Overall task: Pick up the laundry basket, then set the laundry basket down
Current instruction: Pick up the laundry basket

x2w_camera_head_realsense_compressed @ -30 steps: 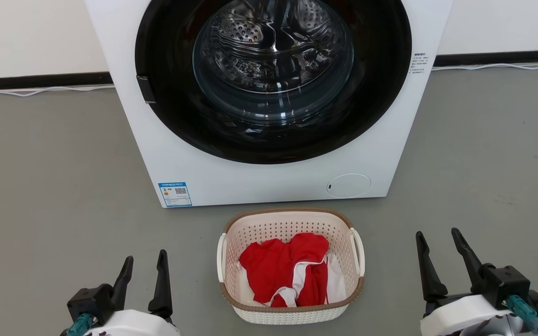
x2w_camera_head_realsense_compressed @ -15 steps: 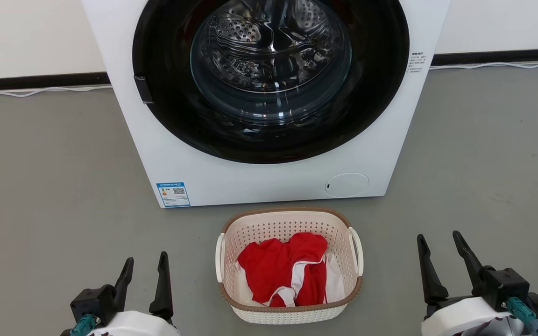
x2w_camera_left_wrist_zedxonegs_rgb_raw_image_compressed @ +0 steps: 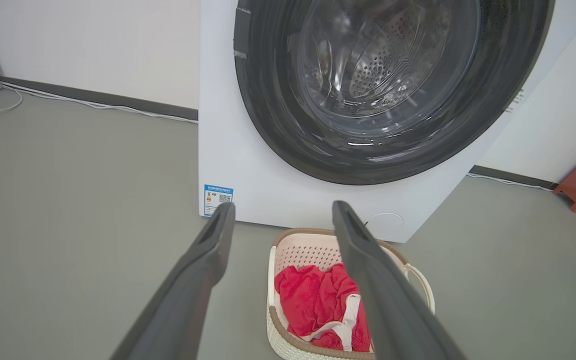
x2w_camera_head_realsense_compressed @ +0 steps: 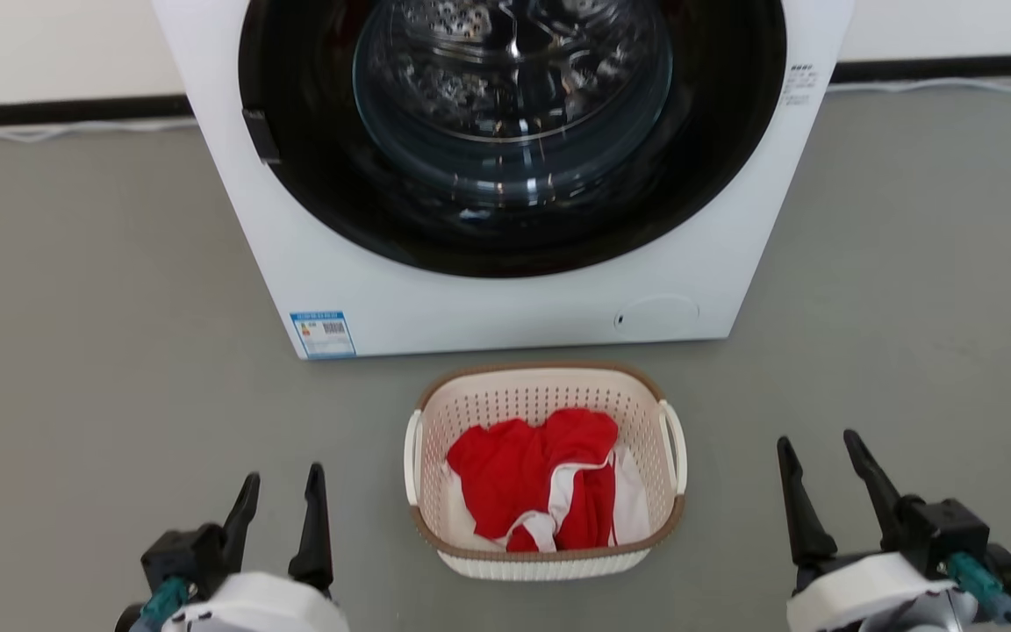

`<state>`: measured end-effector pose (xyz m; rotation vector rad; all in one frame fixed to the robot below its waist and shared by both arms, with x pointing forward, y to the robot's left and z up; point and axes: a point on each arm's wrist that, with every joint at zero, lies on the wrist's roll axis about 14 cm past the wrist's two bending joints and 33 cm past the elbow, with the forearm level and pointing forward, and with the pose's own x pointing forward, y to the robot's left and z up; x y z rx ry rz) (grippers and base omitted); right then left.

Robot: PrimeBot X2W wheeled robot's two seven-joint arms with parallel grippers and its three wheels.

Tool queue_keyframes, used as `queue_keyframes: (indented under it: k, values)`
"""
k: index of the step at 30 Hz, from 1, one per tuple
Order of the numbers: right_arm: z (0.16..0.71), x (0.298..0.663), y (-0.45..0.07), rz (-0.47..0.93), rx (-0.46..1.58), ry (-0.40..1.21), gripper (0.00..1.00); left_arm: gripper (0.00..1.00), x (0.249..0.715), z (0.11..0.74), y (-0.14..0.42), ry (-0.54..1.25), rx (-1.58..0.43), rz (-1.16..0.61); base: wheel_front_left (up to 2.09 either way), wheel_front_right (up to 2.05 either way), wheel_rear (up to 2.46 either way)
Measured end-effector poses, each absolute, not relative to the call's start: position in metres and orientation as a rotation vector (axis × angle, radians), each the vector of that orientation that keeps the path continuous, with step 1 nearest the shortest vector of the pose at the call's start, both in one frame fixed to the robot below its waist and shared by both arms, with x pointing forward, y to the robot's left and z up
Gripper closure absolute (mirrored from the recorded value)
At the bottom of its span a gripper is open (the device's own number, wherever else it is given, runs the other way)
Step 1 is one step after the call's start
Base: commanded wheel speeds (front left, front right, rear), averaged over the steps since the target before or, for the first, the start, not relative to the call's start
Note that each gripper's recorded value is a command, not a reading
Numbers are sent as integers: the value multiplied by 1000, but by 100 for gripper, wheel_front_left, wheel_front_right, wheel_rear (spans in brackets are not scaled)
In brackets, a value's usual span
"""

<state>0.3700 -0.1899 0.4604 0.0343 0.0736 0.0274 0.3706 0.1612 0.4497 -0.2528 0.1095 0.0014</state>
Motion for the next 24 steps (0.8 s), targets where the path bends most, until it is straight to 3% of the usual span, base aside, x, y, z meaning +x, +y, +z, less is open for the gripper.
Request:
queue_keyframes:
  k: [10,24]
  values:
    - [448,417,-193,13,52,97,0,0,415,437,148,140,-251,-32,0,0,0]
    - [378,488,-183,42,17,247,0,0,479,363,125,330,-245,-84,0,0,0]
